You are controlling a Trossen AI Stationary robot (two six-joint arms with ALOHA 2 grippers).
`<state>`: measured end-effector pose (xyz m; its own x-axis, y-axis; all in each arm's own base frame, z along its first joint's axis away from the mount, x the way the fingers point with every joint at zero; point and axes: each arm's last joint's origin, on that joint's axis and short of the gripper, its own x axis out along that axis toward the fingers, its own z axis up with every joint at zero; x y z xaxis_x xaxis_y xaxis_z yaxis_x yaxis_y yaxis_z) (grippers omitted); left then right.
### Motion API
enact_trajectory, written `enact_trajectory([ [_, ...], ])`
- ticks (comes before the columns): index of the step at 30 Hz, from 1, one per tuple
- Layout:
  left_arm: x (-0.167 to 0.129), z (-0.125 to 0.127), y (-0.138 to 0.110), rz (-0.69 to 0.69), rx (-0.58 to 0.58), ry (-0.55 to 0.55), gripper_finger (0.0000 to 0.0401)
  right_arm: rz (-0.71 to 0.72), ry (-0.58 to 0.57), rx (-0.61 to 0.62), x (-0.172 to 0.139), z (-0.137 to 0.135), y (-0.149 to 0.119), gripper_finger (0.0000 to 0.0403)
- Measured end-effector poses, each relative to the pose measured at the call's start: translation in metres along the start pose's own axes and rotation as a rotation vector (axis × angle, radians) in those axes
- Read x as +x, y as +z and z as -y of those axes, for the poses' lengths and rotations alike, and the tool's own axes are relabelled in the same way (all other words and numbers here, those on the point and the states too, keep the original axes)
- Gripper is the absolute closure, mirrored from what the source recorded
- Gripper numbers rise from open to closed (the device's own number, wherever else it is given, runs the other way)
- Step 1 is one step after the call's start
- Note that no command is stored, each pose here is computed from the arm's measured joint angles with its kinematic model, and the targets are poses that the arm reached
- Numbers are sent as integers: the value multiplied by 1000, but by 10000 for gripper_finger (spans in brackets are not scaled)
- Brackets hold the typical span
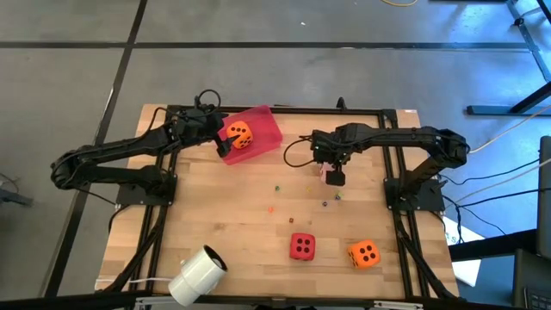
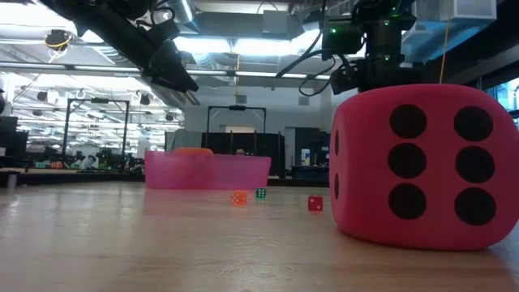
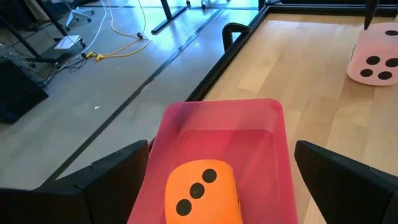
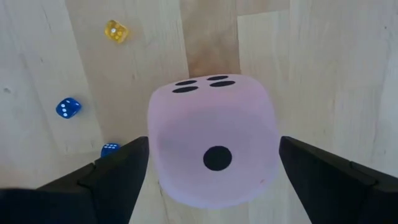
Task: Pick & Place Dice
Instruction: Put the large pink die into the red bin
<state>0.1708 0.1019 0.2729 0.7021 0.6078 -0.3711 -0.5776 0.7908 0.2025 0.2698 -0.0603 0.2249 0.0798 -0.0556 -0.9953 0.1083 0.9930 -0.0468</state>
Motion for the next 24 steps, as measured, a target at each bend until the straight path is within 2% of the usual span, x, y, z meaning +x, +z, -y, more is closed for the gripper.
enact_trajectory([
  [20,0,0,0,0,1,0,1,3,0,1,0,0,0,40],
  [24,0,0,0,0,1,1,1,-8,-67,42,0,2,0,40],
])
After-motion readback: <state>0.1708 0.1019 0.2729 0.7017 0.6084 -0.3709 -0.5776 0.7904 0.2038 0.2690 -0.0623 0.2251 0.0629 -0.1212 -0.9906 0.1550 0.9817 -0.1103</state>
